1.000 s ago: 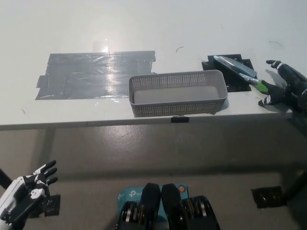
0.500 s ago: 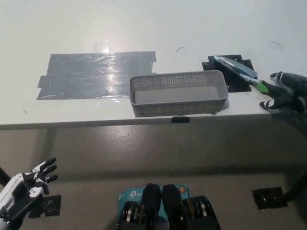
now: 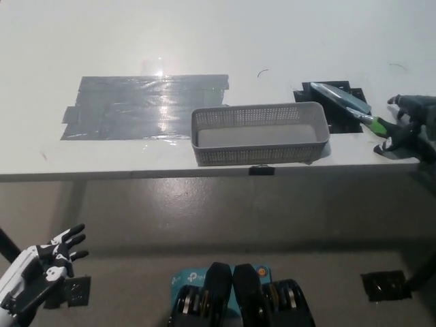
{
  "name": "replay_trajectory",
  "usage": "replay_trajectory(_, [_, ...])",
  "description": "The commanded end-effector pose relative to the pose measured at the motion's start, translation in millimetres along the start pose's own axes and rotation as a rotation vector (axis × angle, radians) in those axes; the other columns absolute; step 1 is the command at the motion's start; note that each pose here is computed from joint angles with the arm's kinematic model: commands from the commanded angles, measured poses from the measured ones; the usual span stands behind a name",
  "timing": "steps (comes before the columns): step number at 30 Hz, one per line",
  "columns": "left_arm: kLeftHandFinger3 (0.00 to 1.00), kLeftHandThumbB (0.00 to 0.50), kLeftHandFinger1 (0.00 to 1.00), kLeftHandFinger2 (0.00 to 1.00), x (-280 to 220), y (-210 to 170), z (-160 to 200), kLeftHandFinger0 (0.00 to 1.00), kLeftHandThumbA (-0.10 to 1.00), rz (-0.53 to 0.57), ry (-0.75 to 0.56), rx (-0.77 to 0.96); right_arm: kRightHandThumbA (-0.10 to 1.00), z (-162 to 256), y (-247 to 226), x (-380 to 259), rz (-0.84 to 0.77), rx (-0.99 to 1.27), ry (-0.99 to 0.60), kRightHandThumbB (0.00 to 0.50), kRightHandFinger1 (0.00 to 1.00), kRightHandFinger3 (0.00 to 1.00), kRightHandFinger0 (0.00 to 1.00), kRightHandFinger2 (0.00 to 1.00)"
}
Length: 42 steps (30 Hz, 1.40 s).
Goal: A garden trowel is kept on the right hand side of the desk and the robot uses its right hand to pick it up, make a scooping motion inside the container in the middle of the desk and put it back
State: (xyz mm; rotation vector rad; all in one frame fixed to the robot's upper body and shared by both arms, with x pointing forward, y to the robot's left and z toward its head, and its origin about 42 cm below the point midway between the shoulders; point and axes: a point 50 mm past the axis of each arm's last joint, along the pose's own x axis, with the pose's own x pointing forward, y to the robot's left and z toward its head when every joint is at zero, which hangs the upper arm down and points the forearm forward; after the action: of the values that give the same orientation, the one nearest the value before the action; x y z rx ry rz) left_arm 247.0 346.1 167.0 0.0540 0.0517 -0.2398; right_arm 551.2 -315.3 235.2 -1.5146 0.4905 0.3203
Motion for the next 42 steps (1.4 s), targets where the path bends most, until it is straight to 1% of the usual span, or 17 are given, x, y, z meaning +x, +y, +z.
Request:
replay_trajectory(1, [1.0, 0.087, 1.0, 1.0, -1, 4, 18, 0.94, 0.56, -0.037, -0.06, 0.075, 0.0, -14, 79, 10, 0.129, -0.125, 0.144, 0.078, 0.02, 0.98, 0.0, 0.18])
replay_trajectory(11, [1.0, 0.105, 1.0, 1.0, -1, 5, 21, 0.99, 0.67, -0.054, -0.049, 0.092, -0.1, -24, 128, 7, 0.146, -0.139, 0.132, 0.001, 0.15, 0.52, 0.0, 0.1])
replay_trajectory(13, [1.0, 0.096, 1.0, 1.0, -2, 4, 20, 1.0, 0.65, -0.059, -0.047, 0.087, -0.04, -26, 141, 5, 0.151, -0.12, 0.127, 0.0, 0.2, 0.98, 0.0, 0.18])
replay_trajectory(14, [1.0, 0.084, 1.0, 1.0, -1, 4, 20, 1.0, 0.63, -0.06, -0.047, 0.083, 0.01, -27, 145, 5, 0.153, -0.119, 0.137, 0.0, 0.64, 1.0, 0.39, 0.63])
replay_trajectory(18, [1.0, 0.085, 1.0, 1.0, -2, 2, 20, 1.0, 0.61, -0.068, -0.041, 0.085, 0.1, -28, 159, 2, 0.149, -0.126, 0.142, 0.0, 0.37, 1.0, 0.18, 0.45])
replay_trajectory(20, [1.0, 0.091, 1.0, 1.0, -2, 2, 19, 1.0, 0.61, -0.072, -0.04, 0.09, 0.07, -28, 166, 0, 0.162, -0.12, 0.15, 0.0, 0.5, 1.0, 0.32, 0.55])
replay_trajectory(22, [1.0, 0.103, 1.0, 1.0, -4, 3, 18, 1.0, 0.62, -0.076, -0.033, 0.097, 0.02, -26, 177, 0, 0.183, -0.128, 0.156, 0.006, 0.29, 1.0, 0.09, 0.35])
replay_trajectory(23, [1.0, 0.092, 1.0, 1.0, -4, 3, 18, 1.0, 0.62, -0.079, -0.033, 0.102, 0.01, -26, 180, 0, 0.19, -0.122, 0.154, 0.011, 0.56, 1.0, 0.32, 0.58])
replay_trajectory(25, [1.0, 0.077, 1.0, 1.0, -4, 2, 19, 1.0, 0.62, -0.093, -0.034, 0.108, 0.04, -28, 190, -2, 0.2, -0.102, 0.147, 0.001, 0.65, 1.0, 0.51, 0.68])
replay_trajectory(27, [1.0, 0.075, 1.0, 1.0, -5, 2, 20, 1.0, 0.62, -0.096, -0.037, 0.108, -0.01, -28, 196, -2, 0.211, -0.102, 0.136, 0.016, 0.37, 1.0, 0.2, 0.49])
replay_trajectory(29, [1.0, 0.08, 1.0, 1.0, -5, 2, 21, 1.0, 0.62, -0.1, -0.04, 0.112, 0.01, -24, 198, -3, 0.2, -0.113, 0.124, 0.008, 0.37, 1.0, 0.16, 0.45])
replay_trajectory(34, [1.0, 0.096, 1.0, 1.0, -4, 3, 22, 1.0, 0.64, -0.106, -0.03, 0.123, -0.09, -17, 199, -1, 0.252, -0.075, 0.094, 0.078, 0.62, 0.96, 0.34, 0.55])
replay_trajectory(35, [1.0, 0.094, 1.0, 1.0, -5, 3, 23, 1.0, 0.64, -0.105, -0.026, 0.126, -0.07, -13, 194, -1, 0.242, -0.032, 0.064, 0.065, 0.83, 0.96, 0.61, 0.71])
replay_trajectory(36, [1.0, 0.097, 1.0, 1.0, -5, 3, 23, 1.0, 0.64, -0.104, -0.025, 0.126, -0.09, -12, 192, -1, 0.227, -0.03, 0.061, 0.047, 0.66, 0.89, 0.47, 0.58])
replay_trajectory(37, [1.0, 0.104, 1.0, 1.0, -5, 3, 23, 1.0, 0.64, -0.108, -0.025, 0.127, -0.05, -8, 177, 0, 0.102, -0.008, 0.038, 0.008, 0.89, 0.92, 0.72, 0.8])
replay_trajectory(40, [1.0, 0.106, 1.0, 1.0, -5, 5, 23, 1.0, 0.65, -0.109, -0.025, 0.142, 0.25, -1, 153, -1, -0.019, -0.001, -0.018, 0.0, 1.0, 1.0, 1.0, 1.0])
replay_trajectory(42, [1.0, 0.086, 1.0, 1.0, -5, 4, 23, 1.0, 0.65, -0.108, -0.022, 0.143, 0.3, 3, 125, -1, -0.073, -0.06, -0.058, 0.0, 0.9, 1.0, 0.85, 1.0])
